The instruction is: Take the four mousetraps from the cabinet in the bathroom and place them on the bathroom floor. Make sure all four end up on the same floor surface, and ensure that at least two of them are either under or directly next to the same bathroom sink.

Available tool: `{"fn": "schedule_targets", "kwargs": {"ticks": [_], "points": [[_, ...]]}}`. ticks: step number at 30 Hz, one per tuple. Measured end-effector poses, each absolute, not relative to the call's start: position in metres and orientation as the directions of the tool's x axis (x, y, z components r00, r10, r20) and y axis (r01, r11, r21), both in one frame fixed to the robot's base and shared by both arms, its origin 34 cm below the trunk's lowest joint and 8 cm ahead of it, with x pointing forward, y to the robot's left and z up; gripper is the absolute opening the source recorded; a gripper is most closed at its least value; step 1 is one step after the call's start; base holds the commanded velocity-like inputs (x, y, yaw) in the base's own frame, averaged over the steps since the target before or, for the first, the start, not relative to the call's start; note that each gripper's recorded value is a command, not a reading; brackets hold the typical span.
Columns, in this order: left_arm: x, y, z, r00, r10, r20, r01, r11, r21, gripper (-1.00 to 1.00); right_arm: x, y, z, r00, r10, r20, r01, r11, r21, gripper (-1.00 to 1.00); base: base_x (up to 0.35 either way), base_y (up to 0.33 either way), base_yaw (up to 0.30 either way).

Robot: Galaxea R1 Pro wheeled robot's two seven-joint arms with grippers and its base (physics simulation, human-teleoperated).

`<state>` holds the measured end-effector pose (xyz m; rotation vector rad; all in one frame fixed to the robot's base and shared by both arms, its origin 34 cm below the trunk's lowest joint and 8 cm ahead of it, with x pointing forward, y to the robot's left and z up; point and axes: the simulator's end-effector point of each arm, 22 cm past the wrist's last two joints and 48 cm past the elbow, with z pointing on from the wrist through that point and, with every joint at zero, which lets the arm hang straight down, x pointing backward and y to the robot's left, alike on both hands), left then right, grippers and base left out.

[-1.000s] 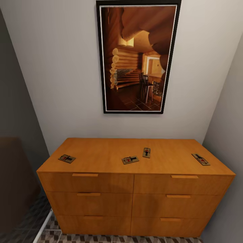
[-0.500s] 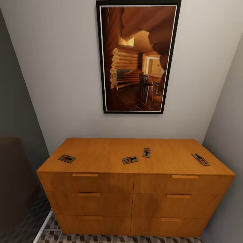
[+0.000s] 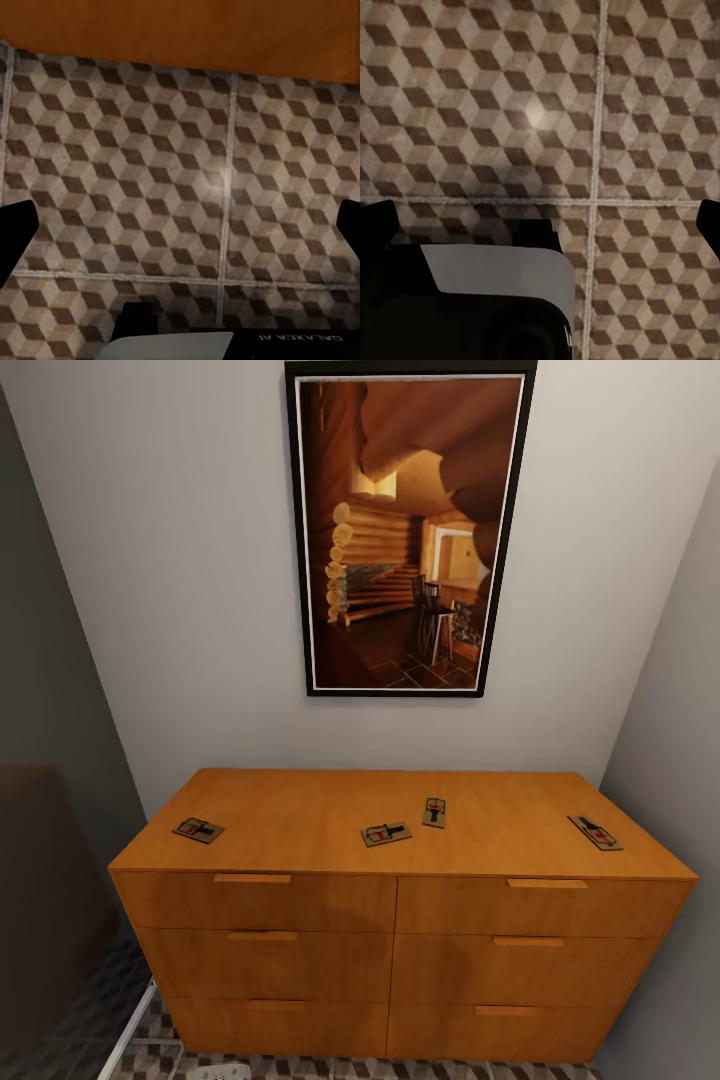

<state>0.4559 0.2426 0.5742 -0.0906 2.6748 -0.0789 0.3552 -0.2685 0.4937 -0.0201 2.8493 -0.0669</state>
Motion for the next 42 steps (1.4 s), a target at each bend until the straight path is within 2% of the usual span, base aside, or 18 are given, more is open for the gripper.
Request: {"fn": "schedule_targets", "kwargs": {"ticks": [8, 14, 19, 35, 42], "points": [[0.459, 0.243, 0.578, -0.891, -0.076, -0.448, -0.05, 0.996, -0.071, 1.0, 0.356, -0.269, 0.494, -0.957, -0.02, -0.289, -0.006, 0.999, -0.049, 1.0, 0.0, 0.0, 0.0], [0.463, 0.228, 0.575, -0.906, -0.069, -0.417, -0.039, 0.996, -0.08, 1.0, 0.388, -0.276, 0.507, -0.947, -0.003, -0.322, 0.017, 0.998, -0.06, 1.0, 0.0, 0.0, 0.0], [0.46, 0.245, 0.57, -0.918, -0.067, -0.391, -0.048, 0.997, -0.057, 1.0, 0.402, -0.272, 0.511, -0.947, -0.018, -0.321, -0.001, 0.999, -0.053, 1.0, 0.0, 0.0, 0.0], [0.384, 0.267, 0.528, -0.95, -0.054, -0.309, -0.052, 0.999, -0.016, 1.0, 0.315, -0.289, 0.48, -0.974, -0.053, -0.222, -0.036, 0.996, -0.076, 1.0, 0.0, 0.0, 0.0], [0.349, 0.275, 0.512, -0.961, -0.054, -0.272, -0.055, 0.998, -0.003, 1.0, 0.3, -0.291, 0.474, -0.975, -0.051, -0.215, -0.036, 0.996, -0.076, 1.0, 0.0, 0.0, 0.0]]}}
